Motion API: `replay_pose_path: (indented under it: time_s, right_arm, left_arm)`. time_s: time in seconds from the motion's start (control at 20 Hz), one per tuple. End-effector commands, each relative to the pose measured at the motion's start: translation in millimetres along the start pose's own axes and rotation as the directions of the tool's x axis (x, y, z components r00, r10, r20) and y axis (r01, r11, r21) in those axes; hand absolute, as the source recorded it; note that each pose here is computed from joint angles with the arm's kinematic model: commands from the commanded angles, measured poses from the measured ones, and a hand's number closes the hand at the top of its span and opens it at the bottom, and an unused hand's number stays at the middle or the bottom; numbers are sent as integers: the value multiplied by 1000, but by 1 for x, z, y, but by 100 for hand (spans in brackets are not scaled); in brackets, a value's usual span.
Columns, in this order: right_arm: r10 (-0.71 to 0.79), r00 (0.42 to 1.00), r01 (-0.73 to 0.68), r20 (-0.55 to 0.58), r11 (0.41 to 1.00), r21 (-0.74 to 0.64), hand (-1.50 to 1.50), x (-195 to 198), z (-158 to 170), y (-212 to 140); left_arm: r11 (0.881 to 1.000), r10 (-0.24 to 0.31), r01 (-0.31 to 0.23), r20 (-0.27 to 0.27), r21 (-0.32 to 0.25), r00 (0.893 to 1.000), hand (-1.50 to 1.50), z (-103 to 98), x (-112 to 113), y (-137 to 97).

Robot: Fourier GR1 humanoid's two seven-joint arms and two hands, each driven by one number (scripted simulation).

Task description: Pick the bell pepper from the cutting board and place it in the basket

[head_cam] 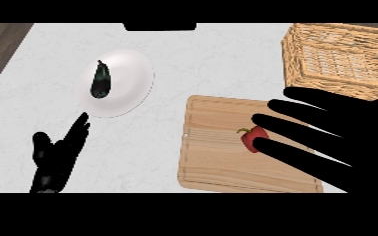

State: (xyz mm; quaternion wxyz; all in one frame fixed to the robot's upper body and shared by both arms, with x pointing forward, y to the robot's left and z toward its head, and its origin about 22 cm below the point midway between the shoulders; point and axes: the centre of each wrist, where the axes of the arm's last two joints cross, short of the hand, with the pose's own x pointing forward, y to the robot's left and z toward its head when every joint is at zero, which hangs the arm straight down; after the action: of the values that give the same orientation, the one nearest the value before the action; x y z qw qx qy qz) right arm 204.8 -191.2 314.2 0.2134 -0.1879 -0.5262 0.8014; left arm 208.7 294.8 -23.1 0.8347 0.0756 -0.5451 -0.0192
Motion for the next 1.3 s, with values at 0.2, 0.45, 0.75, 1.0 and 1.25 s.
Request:
replay_pose_path:
  time_s: [0.2,0.45,0.75,1.0,1.25]
  right_arm:
    - [-49,999,48,23,998,27,-150,11,-16,30]
    - [-90,996,90,16,996,1,-150,8,-32,47]
    - [-12,999,15,-47,998,65,-150,10,-67,71]
    - [-38,999,40,-36,996,84,-150,-4,-84,105]
    - [-52,998,54,-29,997,57,-150,-2,-88,127]
  left_arm:
    - [1000,-8,8,-132,0,991,0,-5,-30,-8]
    - [1000,-2,1,-146,-11,989,0,-7,-12,3]
    - [999,-17,11,-131,-50,991,0,-2,-16,-13]
    - [1000,-19,15,-122,-27,992,0,-9,-29,-6]
    - [1000,-16,15,-146,-12,989,0,-9,-30,-9]
